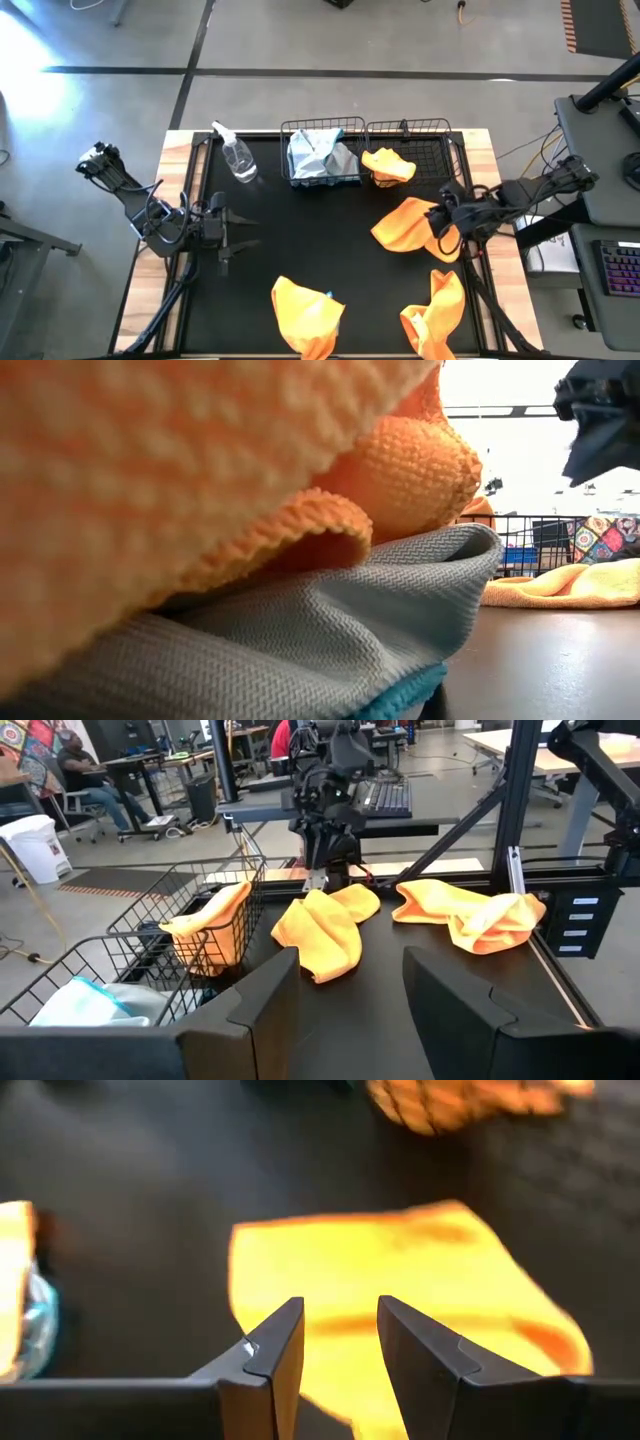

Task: Sort microfiber towel by color & place in baskets
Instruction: Put the top right orange microfiber towel into the right black wire basket

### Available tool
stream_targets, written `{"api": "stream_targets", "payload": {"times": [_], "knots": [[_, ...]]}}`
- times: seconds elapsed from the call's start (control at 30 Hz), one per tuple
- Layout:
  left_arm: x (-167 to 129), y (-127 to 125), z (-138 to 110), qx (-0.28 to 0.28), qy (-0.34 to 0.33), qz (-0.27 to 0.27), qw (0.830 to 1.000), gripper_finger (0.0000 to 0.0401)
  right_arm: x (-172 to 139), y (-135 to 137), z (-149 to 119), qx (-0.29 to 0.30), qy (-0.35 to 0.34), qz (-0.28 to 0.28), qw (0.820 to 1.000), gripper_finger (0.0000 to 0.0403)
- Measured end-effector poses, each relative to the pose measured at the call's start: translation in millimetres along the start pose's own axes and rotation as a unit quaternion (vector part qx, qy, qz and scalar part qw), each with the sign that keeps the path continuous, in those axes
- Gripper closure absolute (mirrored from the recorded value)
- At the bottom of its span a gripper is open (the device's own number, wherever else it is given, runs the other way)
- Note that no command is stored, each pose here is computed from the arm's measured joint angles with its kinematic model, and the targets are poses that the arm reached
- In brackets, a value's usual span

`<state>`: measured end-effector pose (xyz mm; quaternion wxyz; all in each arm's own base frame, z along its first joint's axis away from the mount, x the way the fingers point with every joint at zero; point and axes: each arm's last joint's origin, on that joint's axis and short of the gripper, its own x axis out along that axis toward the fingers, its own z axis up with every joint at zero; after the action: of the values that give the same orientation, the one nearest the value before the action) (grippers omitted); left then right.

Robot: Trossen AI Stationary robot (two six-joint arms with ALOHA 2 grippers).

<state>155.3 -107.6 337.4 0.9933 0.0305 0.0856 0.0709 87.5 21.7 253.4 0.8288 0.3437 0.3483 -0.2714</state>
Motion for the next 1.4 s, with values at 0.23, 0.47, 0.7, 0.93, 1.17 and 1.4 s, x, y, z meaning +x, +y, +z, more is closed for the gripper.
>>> {"api": "stream_targets", "payload": {"times": [0.23, 0.47, 0.7, 0.93, 1.17, 1.4], "knots": [[0.0, 0.0, 0.0, 0.002, 0.000, 0.000, 1.000, 0.0236, 6.7, -2.9, -7.3, 0.034, 0.064, -0.053, 0.996, 0.0280], [0.0, 0.0, 0.0, 0.002, 0.000, 0.000, 1.000, 0.0236, 19.5, 5.8, -11.0, -0.013, 0.091, -0.097, 0.991, 0.0280], [0.0, 0.0, 0.0, 0.004, 0.000, 0.000, 1.000, 0.0236, 26.9, 11.1, -15.2, -0.199, 0.155, -0.086, 0.964, 0.0280], [0.0, 0.0, 0.0, 0.004, 0.000, 0.000, 1.000, 0.0236, 30.5, 13.0, -16.9, -0.390, 0.186, -0.060, 0.900, 0.0280], [0.0, 0.0, 0.0, 0.004, 0.000, 0.000, 1.000, 0.0236, 33.7, 14.8, -18.0, -0.410, 0.195, -0.063, 0.889, 0.0280], [0.0, 0.0, 0.0, 0.004, 0.000, 0.000, 1.000, 0.0236, 41.6, 24.7, -19.9, -0.407, 0.204, -0.035, 0.890, 0.0280]]}}
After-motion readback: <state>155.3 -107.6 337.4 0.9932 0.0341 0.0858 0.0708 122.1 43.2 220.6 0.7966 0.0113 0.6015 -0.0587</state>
